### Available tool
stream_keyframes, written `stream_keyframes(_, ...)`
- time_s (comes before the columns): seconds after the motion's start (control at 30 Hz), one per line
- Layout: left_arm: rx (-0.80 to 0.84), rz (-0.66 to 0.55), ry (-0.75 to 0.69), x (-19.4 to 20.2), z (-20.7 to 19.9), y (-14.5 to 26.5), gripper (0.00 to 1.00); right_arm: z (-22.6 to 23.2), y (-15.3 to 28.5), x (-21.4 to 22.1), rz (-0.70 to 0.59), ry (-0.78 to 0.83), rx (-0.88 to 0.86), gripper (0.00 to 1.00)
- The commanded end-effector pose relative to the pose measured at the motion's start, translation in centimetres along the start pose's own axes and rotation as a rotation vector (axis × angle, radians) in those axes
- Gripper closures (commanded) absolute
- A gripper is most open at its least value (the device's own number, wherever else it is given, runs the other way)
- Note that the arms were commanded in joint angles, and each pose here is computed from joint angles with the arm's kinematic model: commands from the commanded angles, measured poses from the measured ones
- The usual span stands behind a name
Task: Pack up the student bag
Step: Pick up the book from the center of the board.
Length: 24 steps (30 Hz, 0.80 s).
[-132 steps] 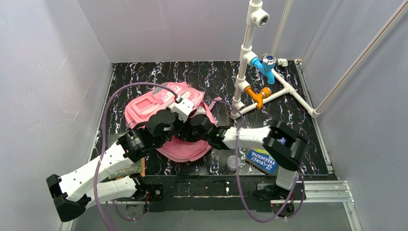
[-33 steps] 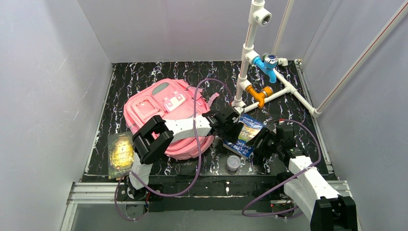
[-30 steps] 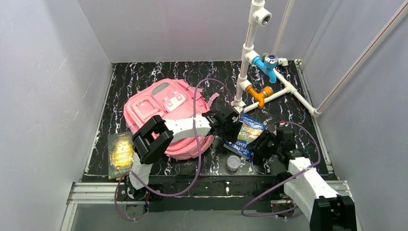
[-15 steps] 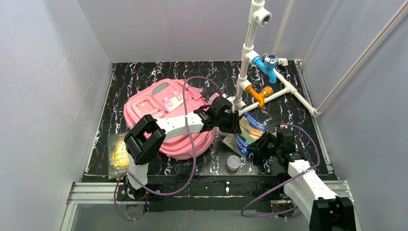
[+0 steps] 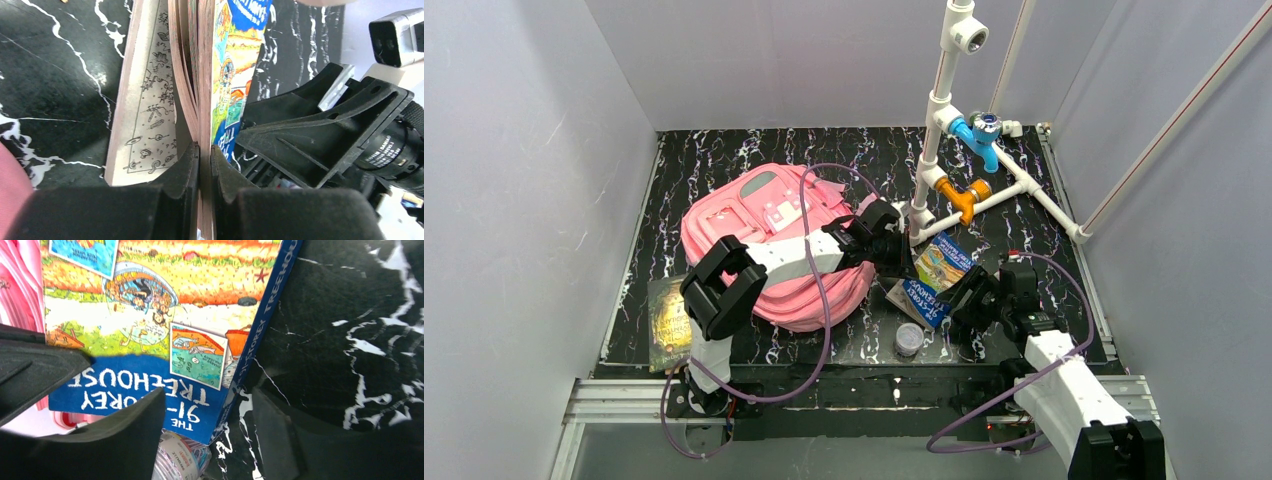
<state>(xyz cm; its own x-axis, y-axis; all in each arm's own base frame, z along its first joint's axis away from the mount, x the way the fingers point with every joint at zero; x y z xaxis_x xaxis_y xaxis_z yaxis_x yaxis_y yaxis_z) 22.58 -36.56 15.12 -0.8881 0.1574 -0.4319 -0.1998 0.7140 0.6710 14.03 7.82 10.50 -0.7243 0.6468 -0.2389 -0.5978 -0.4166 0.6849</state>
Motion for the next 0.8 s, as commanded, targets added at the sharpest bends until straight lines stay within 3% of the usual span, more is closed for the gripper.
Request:
stream_keyframes(0.0,0.169,-0.014,0.071,-2.5,-2.8,2.8,1.00,0.6,1.4,-0.7,-0.066,0.018,0.051,0.15)
stream_keyframes(0.13,0.266,-0.023,0.153,-3.8,-3.6,3.8,1.00,0.7,1.2,0.0,-0.065,-0.049,-0.042,0.06)
stream_keyframes(0.33,0.300,-0.006,0.185,-4.1,-4.2,4.3,1.00,2.0,0.8,0.4,-0.091,-0.206,-0.313,0.05)
stream_keyframes(0.57,0.305,0.019,0.220,-3.4,-3.9,4.3,1.00,2.8,0.9,-0.2,-0.173,-0.274,-0.452,0.17)
stream_keyframes(0.77,0.319,0.027,0.216,-3.1,-4.3,4.6,1.00,2.1,0.1,0.1,-0.154,-0.326,-0.456,0.41)
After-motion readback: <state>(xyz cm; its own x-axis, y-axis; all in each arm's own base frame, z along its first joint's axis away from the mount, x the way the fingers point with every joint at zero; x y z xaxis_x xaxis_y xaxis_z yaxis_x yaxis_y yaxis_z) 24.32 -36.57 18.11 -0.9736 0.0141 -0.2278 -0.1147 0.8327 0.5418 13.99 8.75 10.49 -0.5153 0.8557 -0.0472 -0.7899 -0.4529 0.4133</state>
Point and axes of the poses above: each gripper's point midway between its finger pads, its own y axis back along the fingers, its own z axis along the line the jaws close on, x = y × z, the point moved 9 cm from there along y, back along the fingers, and after that the axes turned 6 degrees about -y, right-handed, at the moved point
